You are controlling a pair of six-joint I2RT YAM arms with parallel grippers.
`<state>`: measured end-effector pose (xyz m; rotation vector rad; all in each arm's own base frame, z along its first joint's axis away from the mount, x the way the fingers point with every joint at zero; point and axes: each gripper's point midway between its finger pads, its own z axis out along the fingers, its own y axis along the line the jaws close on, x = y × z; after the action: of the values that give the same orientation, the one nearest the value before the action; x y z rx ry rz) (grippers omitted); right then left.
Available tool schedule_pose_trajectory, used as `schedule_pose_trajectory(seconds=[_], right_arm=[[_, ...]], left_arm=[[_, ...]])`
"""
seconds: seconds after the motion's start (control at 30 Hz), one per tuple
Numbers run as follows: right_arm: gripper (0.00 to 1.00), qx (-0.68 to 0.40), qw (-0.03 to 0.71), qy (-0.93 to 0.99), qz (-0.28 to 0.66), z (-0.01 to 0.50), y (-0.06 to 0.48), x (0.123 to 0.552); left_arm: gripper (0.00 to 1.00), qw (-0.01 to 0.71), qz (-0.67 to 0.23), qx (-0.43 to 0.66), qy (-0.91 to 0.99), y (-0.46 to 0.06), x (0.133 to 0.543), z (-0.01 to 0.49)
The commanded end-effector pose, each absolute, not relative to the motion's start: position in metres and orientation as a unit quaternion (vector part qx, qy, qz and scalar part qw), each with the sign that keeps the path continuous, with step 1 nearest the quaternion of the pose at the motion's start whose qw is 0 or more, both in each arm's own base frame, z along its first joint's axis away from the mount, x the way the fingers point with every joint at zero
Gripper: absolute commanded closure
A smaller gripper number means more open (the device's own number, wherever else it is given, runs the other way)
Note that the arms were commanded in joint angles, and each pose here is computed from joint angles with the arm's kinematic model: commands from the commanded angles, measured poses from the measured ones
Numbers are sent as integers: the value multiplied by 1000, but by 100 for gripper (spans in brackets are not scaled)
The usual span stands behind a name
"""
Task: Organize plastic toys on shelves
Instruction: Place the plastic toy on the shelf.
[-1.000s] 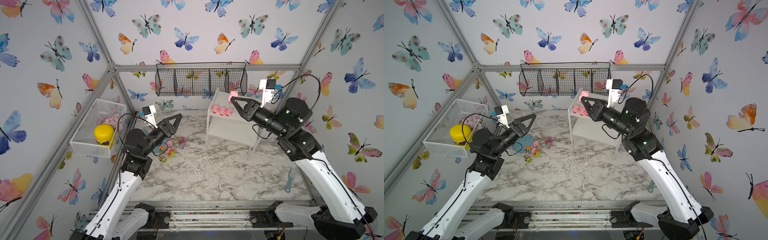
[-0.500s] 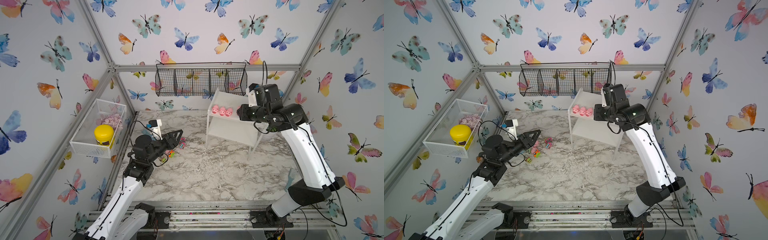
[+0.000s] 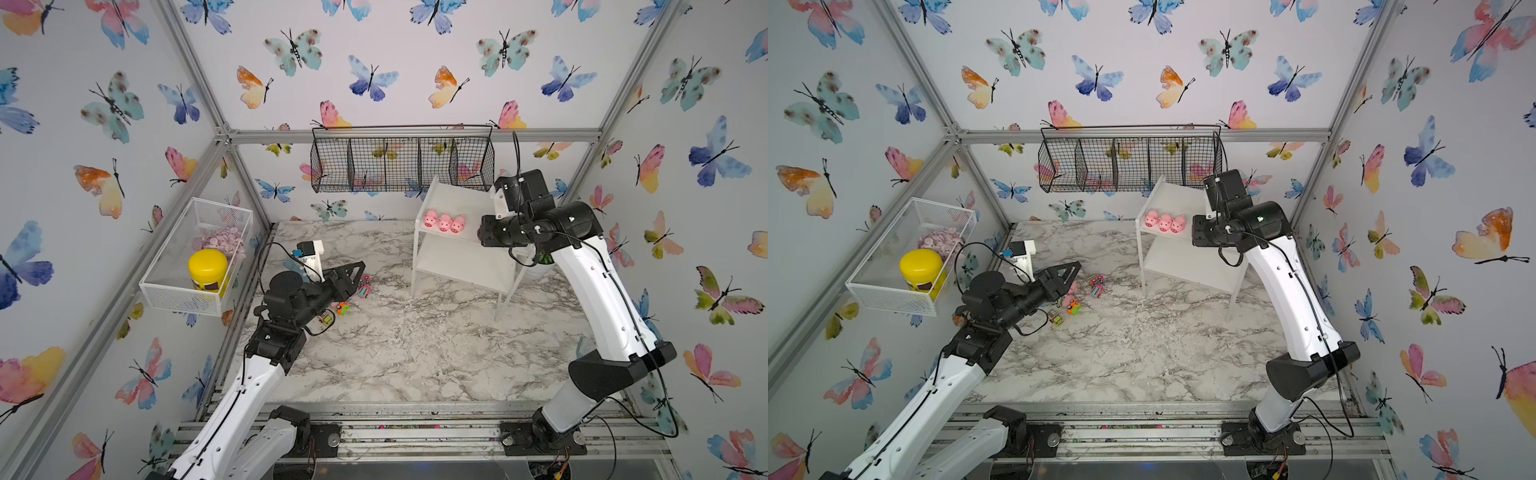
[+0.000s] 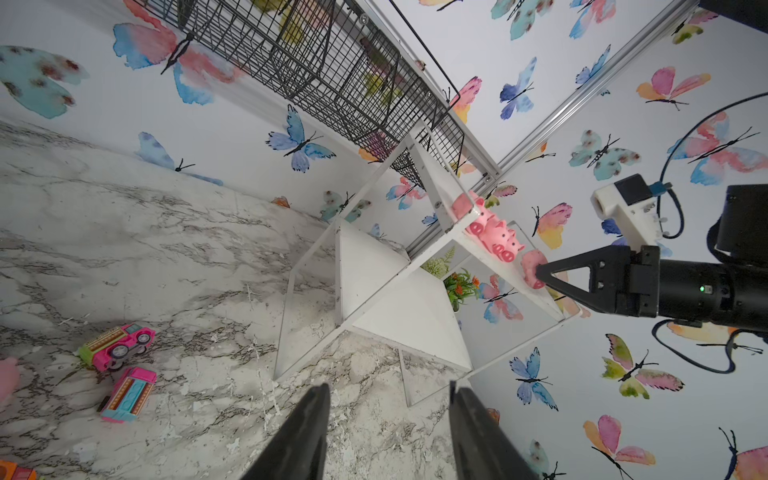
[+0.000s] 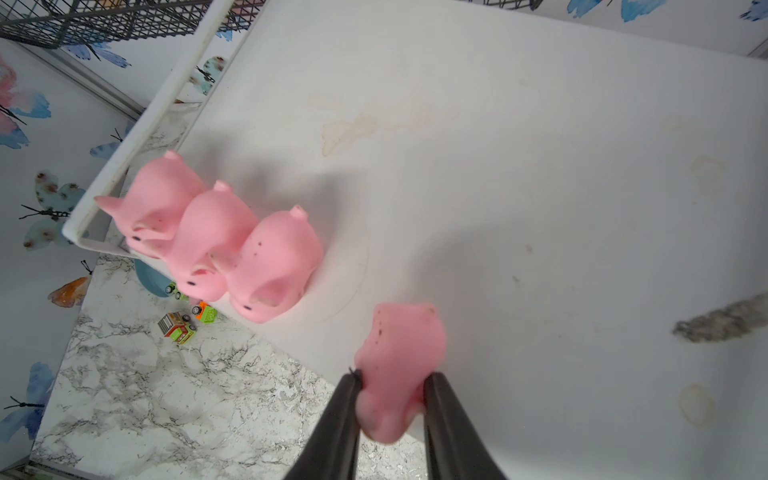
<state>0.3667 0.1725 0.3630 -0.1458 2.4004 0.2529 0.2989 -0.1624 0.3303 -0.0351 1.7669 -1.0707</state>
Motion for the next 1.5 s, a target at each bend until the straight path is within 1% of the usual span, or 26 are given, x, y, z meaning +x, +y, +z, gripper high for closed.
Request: schedule_pose_trajectory(seconds=[0.0,0.13,0.4,0.6,0.8,0.97,1.0,1.07,1.13,1.2,1.33,1.47], right_arm=[[70,-66,339,933,98,356,175,367],[67,-70,344,930,109,358,180,370],[58,-80,345,926,129,359,190,375],[49,-85,354,921,140,367,193,374],[38,-91,378,910,146,387,187,362],[38,-112,433,879,164,416,180,345],[38,-120,438,873,177,416,183,341],[38,-135,455,847,240,424,190,334],[40,-128,446,835,295,423,189,333],[43,-109,434,834,324,418,181,338],[46,-87,429,831,343,414,169,347],[49,-88,403,829,378,403,174,353]], left_arm=[[48,527,-441,-12,727,-159,298,337],[48,526,-442,-12,727,-160,298,337],[48,524,-446,-12,726,-161,298,339],[48,523,-447,-11,726,-162,299,340],[48,523,-446,-9,726,-163,301,341],[48,525,-450,5,723,-168,301,343],[48,525,-454,13,719,-171,300,344],[48,527,-468,36,709,-179,297,350],[48,527,-477,51,702,-186,295,353],[47,520,-488,70,697,-192,291,355],[47,520,-487,77,698,-194,289,354],[47,519,-486,77,699,-194,289,352]])
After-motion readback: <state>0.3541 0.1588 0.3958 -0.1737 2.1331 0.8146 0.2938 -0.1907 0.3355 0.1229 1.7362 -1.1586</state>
